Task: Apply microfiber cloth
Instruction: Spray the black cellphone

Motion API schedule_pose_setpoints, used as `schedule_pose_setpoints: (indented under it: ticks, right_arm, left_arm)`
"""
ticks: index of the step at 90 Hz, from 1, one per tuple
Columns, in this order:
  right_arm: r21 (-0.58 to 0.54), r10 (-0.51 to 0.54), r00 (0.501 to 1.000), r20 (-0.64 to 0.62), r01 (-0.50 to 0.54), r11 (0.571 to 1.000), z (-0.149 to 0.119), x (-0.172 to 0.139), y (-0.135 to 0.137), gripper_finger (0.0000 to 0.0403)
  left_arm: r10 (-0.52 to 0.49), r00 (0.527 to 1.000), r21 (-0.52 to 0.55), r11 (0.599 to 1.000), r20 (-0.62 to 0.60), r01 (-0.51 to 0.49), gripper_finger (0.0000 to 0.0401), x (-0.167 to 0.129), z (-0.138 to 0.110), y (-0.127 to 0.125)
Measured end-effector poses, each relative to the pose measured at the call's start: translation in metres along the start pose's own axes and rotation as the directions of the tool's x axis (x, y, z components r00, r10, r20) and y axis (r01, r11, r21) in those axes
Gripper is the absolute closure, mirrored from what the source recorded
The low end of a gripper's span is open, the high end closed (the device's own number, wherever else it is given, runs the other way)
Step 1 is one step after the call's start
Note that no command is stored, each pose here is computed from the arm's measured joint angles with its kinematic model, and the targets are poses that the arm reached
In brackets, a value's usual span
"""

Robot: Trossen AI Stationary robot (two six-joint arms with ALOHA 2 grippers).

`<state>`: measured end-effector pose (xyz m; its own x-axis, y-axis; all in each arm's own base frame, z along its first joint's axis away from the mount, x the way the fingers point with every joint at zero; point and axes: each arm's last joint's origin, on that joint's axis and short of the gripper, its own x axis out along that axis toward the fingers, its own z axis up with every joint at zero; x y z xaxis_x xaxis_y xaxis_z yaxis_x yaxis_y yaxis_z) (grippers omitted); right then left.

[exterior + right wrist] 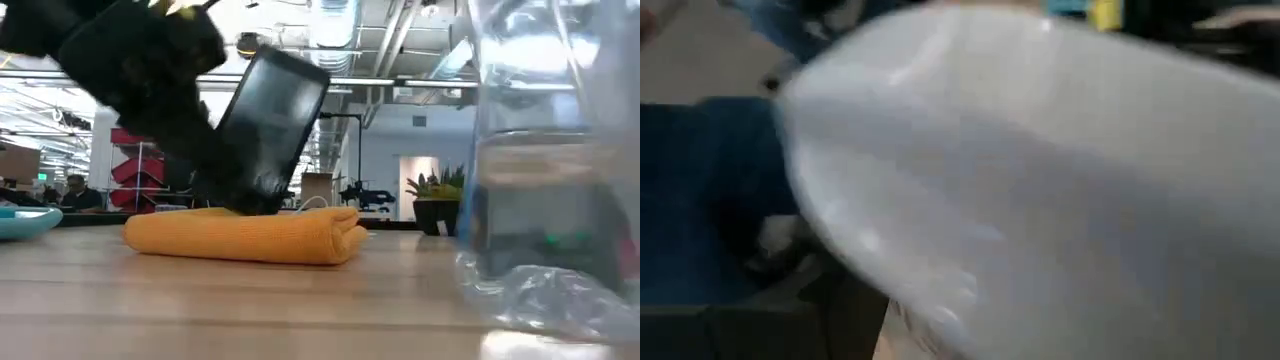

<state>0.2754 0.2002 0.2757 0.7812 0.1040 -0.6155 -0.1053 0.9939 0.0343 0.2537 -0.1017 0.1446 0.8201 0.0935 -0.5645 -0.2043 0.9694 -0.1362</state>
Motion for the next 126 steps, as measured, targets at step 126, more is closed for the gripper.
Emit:
schedule_pose_setpoints:
  ticks: [126]
  right_arm:
    - [-0.139,-0.378,0.925,0.039,0.38,0.914,-0.017,-0.035,-0.01,0.0121]
  left_arm:
    - [-0.023,0.998,-0.068,0.997,0.067,0.027,0.0386,-0.003,-0.01,0.003]
